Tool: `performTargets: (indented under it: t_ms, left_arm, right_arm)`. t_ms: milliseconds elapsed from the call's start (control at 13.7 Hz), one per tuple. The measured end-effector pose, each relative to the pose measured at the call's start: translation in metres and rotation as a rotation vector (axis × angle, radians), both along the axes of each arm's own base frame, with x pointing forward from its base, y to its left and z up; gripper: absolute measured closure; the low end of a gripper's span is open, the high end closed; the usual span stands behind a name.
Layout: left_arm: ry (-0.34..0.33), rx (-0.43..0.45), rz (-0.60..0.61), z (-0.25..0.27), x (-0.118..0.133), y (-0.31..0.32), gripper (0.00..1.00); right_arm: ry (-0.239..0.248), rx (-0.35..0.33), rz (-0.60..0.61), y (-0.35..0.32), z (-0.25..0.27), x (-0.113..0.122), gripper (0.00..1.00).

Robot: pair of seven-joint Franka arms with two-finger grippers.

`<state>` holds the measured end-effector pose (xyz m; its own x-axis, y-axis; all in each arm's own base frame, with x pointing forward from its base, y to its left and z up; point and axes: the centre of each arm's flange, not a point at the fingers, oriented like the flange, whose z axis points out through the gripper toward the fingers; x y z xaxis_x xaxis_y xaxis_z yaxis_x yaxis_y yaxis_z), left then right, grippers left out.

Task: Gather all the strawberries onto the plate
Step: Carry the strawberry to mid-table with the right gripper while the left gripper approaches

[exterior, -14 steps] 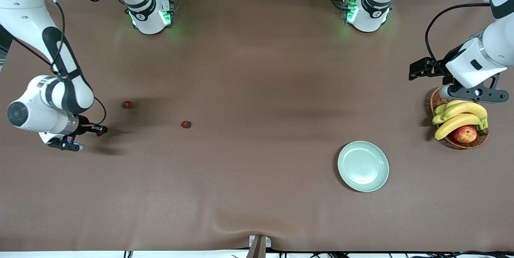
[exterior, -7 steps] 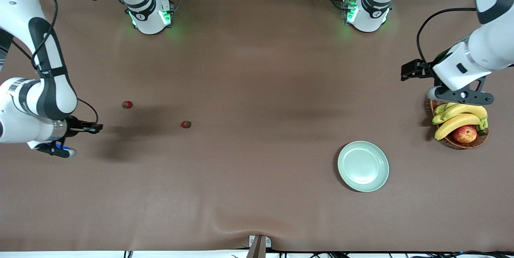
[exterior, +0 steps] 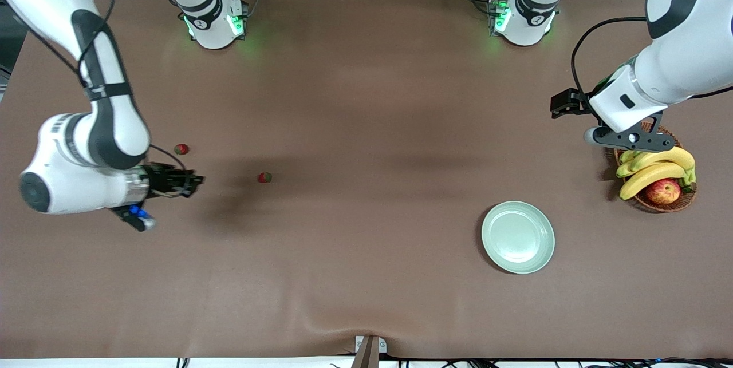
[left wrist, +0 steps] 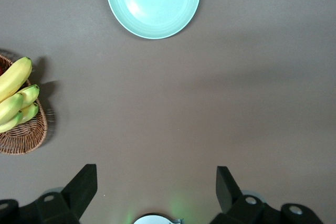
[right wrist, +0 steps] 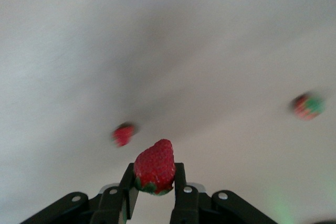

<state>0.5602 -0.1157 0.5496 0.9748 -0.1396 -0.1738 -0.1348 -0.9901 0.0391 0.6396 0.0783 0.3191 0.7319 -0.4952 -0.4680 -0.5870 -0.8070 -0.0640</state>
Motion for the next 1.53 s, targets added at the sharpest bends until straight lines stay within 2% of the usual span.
performTargets:
  t_ms: [146, 437, 800, 1092, 1310, 1528]
  left_arm:
    - [-0.004, 0.000, 0.000, -0.002, 0.000, -0.003, 0.00]
    - [-0.009, 0.003, 0.012, -0.014, -0.001, -0.016, 0.00]
    - [-0.024, 0.002, 0.023, -0.029, 0.000, -0.024, 0.00]
    - [-0.030, -0.025, 0.062, -0.057, 0.003, -0.035, 0.00]
    - [-0.029, -0.033, 0.110, -0.084, 0.008, -0.066, 0.00]
    - [-0.020, -0.033, 0.143, -0.106, 0.008, -0.096, 0.00]
  right_arm:
    - [0.019, 0.025, -0.096, 0.062, 0.008, -0.002, 0.69]
    - [-0.013, 0.003, -0.283, 0.178, 0.004, -0.013, 0.69]
    - [-0.031, -0.032, -0.455, 0.314, -0.056, -0.060, 0.69]
    - [-0.027, -0.053, -0.502, 0.378, -0.091, -0.103, 0.69]
    - [-0.026, -0.063, -0.519, 0.414, -0.106, -0.133, 0.69]
    - [-0.044, -0.065, -0.532, 0.439, -0.123, -0.157, 0.69]
